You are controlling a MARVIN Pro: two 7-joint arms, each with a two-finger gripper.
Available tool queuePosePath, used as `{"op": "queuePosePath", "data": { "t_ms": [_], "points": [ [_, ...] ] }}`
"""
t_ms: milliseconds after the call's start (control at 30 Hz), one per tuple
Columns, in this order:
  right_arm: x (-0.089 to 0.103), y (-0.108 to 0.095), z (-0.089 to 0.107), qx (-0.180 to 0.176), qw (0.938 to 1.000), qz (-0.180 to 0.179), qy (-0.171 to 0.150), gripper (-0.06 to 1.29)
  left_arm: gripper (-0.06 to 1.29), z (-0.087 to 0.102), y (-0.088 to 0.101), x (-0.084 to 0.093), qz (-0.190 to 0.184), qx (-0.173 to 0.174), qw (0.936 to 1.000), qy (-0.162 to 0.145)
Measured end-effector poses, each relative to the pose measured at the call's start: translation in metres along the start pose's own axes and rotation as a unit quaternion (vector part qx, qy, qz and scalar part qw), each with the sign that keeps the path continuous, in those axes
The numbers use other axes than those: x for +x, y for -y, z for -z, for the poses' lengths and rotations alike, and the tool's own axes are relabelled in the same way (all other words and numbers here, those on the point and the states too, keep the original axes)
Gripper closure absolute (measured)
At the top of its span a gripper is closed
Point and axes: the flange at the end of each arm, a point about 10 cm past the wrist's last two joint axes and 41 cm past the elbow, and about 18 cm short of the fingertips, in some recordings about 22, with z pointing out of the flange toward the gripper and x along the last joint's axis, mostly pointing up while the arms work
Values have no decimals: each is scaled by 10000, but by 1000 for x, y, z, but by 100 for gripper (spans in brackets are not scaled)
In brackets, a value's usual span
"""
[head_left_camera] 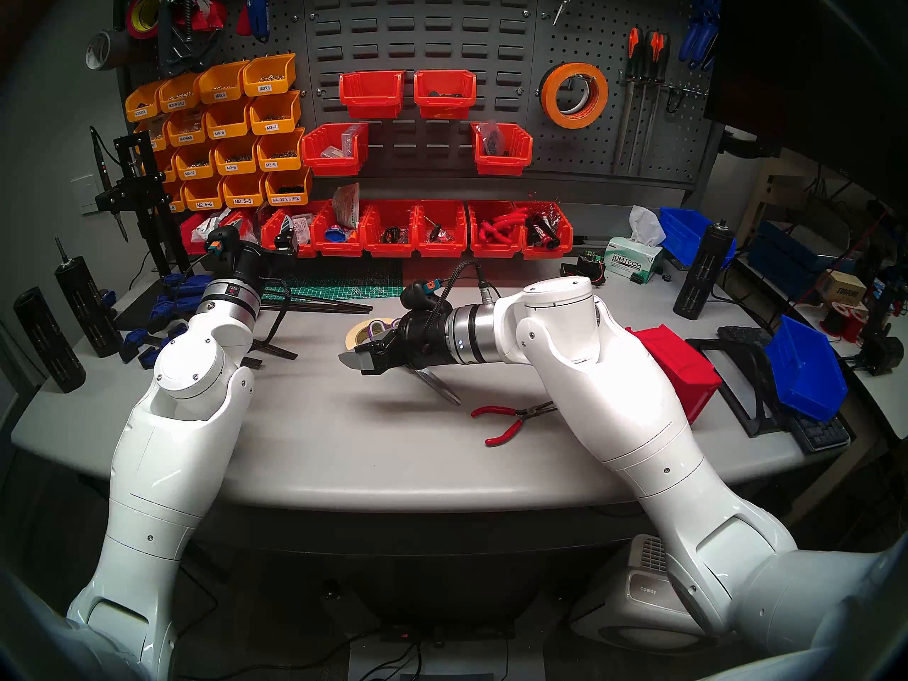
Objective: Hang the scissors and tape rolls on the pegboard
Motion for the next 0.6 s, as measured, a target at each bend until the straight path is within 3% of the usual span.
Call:
{"op": "queuePosePath", "data": {
  "t_ms": [600],
  "points": [
    [1, -7, -9, -211, 9997, 89, -31, 1, 0, 0, 0, 0, 0, 0, 10000, 0]
  ]
}}
